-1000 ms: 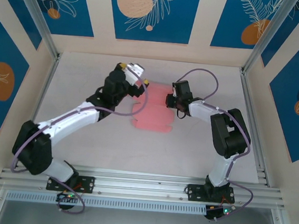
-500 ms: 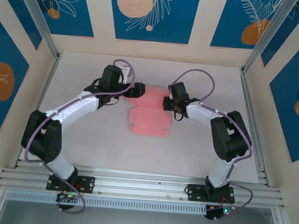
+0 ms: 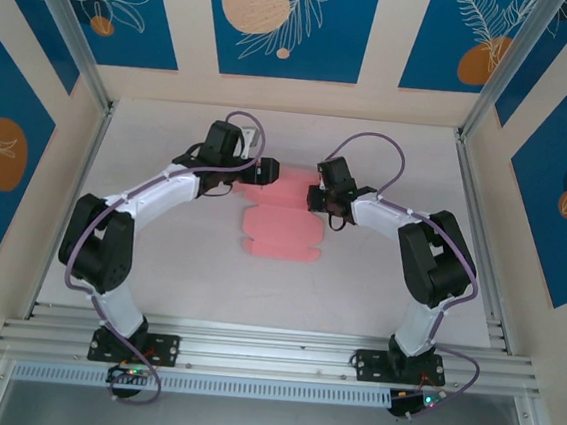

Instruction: Fold the paper box

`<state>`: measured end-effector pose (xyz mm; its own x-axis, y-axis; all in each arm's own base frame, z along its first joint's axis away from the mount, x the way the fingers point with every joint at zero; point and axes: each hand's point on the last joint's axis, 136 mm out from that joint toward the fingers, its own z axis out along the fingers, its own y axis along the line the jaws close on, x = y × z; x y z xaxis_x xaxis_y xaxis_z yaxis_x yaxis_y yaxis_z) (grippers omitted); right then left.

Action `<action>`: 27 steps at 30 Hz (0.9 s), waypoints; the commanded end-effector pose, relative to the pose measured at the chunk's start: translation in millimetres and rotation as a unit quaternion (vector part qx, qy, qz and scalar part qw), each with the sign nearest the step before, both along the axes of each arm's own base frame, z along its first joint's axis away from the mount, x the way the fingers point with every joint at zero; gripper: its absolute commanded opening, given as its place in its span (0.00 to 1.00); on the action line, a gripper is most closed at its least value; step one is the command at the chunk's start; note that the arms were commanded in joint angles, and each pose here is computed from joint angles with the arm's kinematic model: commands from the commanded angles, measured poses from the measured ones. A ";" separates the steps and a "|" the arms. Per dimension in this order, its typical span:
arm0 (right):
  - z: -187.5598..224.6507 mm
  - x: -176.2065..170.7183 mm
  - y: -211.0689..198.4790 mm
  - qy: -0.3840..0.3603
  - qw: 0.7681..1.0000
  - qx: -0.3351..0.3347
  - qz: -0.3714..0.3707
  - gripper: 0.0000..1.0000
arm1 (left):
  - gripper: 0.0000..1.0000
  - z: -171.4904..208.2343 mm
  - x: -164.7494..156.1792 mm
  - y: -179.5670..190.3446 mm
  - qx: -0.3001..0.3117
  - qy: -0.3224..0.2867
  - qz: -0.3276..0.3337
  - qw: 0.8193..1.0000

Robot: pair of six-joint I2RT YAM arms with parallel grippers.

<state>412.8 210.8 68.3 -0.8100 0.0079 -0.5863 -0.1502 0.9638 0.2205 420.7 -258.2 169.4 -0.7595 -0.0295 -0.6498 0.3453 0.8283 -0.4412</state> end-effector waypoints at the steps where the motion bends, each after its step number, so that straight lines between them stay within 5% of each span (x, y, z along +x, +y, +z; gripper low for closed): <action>1: 26.3 6.0 7.1 -0.026 1.000 0.014 -0.007 0.17 | 0.85 -15.8 -6.4 -13.5 -0.008 0.029 -0.019 0.999; 12: 24.1 4.8 13.4 -0.018 1.000 0.015 -0.012 0.17 | 0.74 -14.1 -6.0 -41.6 -0.066 0.038 -0.049 0.996; 22: 24.0 4.3 11.2 -0.016 1.000 0.011 -0.015 0.17 | 0.74 2.6 -16.2 28.3 -0.007 -0.010 0.006 1.000; 27: 25.4 3.7 13.1 -0.018 1.000 0.016 -0.014 0.17 | 0.85 -18.0 -28.0 51.3 0.011 0.014 0.043 0.999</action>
